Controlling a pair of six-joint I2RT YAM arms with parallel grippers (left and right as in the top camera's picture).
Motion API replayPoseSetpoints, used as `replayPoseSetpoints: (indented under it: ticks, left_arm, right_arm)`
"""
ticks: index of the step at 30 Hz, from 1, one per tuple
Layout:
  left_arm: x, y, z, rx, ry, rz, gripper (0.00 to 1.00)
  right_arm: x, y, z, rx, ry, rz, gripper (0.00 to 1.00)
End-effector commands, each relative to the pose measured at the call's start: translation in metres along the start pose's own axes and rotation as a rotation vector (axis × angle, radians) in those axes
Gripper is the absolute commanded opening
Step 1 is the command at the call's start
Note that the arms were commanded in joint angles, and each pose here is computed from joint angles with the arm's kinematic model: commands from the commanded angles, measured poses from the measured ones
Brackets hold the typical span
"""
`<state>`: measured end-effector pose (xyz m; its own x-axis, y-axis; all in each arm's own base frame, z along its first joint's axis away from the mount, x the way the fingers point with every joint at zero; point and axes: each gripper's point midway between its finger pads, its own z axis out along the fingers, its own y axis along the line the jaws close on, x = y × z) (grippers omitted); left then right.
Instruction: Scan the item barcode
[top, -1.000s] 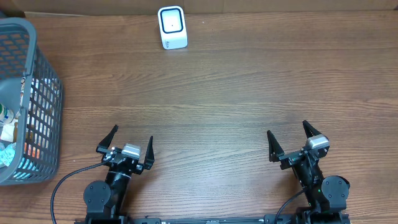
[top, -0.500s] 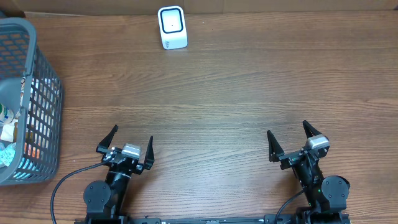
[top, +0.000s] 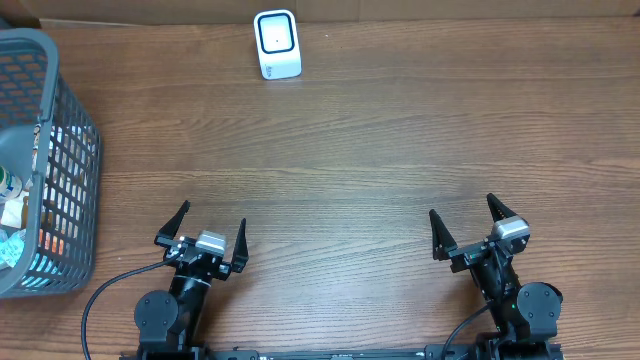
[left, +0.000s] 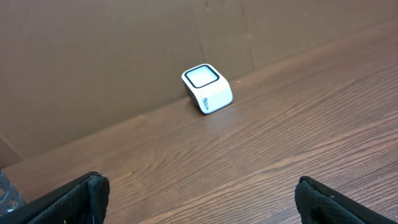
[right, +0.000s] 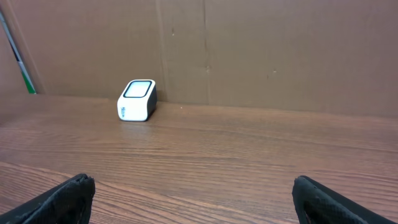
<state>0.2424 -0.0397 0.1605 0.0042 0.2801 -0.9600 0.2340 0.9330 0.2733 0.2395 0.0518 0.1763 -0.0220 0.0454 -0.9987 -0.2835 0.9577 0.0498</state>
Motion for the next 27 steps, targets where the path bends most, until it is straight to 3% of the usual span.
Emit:
replayPoseSetpoints:
  ticks: [1, 27]
  left_arm:
    - [-0.0003, 0.0005, -0.0003, -0.006, -0.004, -0.008, 0.99]
    - [0.0013, 0.0011, -0.0001, -0.01, 0.002, -0.01, 1.0]
  right_arm:
    - [0.0003, -0.0014, -0.0001, 0.008, -0.011, -0.004, 1.0]
    - [0.0003, -0.0014, -0.0001, 0.008, -0.011, -0.004, 1.0]
